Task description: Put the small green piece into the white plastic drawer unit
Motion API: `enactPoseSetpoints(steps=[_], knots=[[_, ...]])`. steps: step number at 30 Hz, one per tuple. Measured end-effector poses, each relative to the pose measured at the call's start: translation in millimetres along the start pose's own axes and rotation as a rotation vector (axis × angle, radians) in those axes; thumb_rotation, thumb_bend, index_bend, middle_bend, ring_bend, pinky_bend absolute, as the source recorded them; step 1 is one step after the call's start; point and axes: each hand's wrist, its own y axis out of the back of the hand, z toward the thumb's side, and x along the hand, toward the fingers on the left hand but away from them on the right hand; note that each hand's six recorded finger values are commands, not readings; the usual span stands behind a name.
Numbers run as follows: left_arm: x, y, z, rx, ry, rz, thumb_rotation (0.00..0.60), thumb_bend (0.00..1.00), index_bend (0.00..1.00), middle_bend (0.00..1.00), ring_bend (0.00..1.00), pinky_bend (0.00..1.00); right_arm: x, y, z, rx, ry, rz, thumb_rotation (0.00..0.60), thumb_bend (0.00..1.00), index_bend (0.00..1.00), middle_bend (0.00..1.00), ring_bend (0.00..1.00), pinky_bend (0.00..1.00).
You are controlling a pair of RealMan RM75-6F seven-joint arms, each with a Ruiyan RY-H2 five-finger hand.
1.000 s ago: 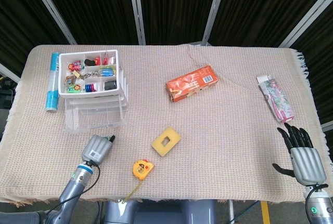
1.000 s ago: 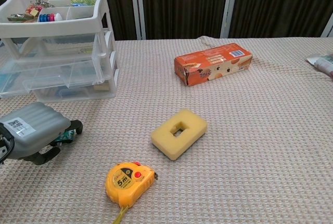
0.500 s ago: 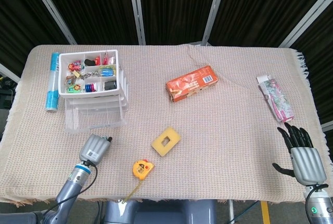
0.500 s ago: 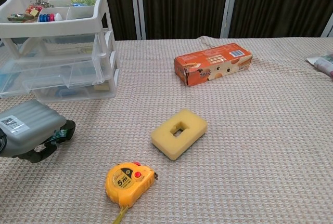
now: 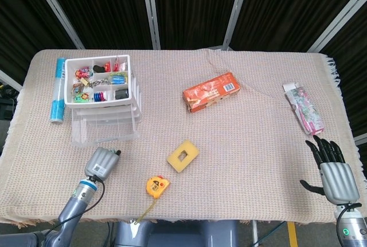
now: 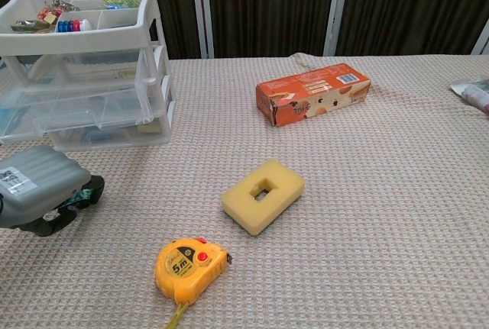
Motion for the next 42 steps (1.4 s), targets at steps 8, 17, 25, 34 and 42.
enactPoseSetpoints(steps=[8,17,25,34,42], knots=[[1,-2,-6,-0.001,0.014,-0.010,0.600,0.50,0.79,0.99,0.85,0.70,0,0,0,0.001,0.000,-0.001,0.600,0.00,0.10,0.00,0.00,0.00],[-3,1,-5,-0.026,-0.004,0.004,0.600,0.52,0.83,0.99,0.85,0.70,0,0,0,0.002,-0.001,-0.002,0.600,0.00,0.10,0.00,0.00,0.00],[-15,9,-3,-0.036,-0.039,0.028,0.600,0.52,0.83,0.99,0.85,0.70,0,0,0,0.003,-0.003,-0.002,0.600,0.00,0.10,0.00,0.00,0.00],[-36,24,-3,-0.058,-0.087,0.074,0.600,0.52,0.83,0.99,0.85,0.70,-1,0,-1,0.004,-0.007,-0.002,0.600,0.00,0.10,0.00,0.00,0.00],[-56,38,1,-0.087,-0.139,0.120,0.600,0.52,0.84,0.99,0.85,0.70,-1,0,-1,0.007,-0.012,-0.001,0.600,0.00,0.10,0.00,0.00,0.00]])
